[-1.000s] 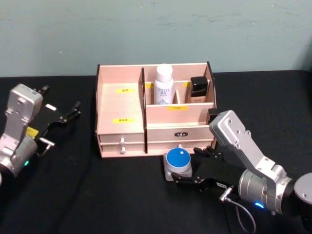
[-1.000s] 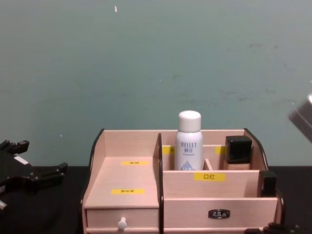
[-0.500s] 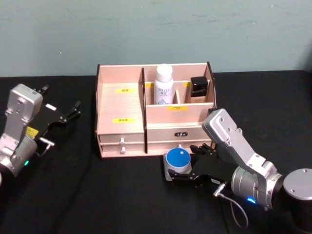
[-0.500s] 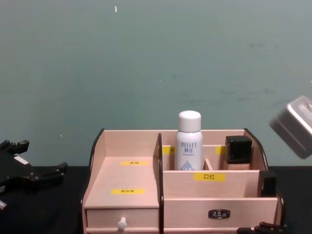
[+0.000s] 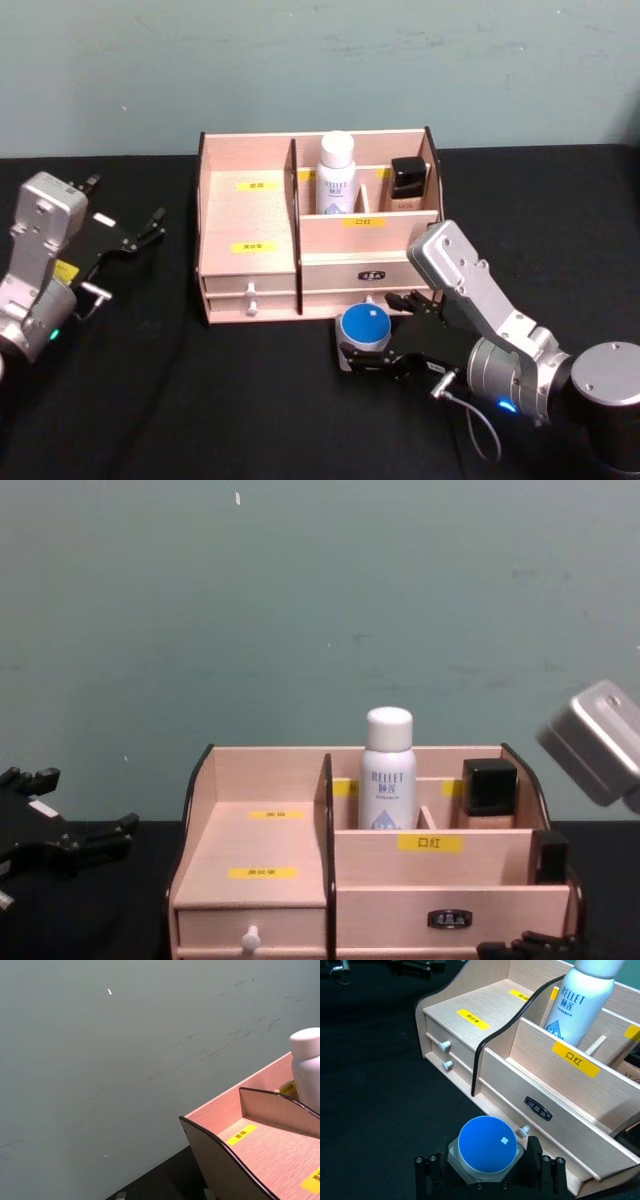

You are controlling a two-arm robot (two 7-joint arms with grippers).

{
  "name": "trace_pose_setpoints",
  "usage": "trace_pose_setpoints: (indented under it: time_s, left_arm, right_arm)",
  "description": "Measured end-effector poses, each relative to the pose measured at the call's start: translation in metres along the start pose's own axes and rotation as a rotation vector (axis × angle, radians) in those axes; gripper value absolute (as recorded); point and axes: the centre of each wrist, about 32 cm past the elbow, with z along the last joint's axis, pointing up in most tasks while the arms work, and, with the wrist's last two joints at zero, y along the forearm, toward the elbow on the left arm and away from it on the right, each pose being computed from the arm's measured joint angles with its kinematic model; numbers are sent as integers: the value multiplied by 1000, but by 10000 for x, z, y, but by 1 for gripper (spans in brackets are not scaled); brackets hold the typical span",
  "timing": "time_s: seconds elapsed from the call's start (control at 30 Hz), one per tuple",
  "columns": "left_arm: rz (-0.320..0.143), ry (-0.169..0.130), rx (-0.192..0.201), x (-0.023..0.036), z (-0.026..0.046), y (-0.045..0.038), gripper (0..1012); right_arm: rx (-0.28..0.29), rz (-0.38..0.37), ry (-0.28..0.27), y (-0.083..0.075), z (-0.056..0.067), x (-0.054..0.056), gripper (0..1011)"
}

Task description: Pick up the facial cleanser and watermelon frost from the table and place them into the tiered storage box.

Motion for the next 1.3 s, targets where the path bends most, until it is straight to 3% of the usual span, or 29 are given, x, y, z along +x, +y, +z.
trace_pose_setpoints:
  time_s: [1.3]
  left_arm:
    - [0,0,0,0,0,0,1001]
  right_arm:
    - [-7,25,39,129,0,63,1000]
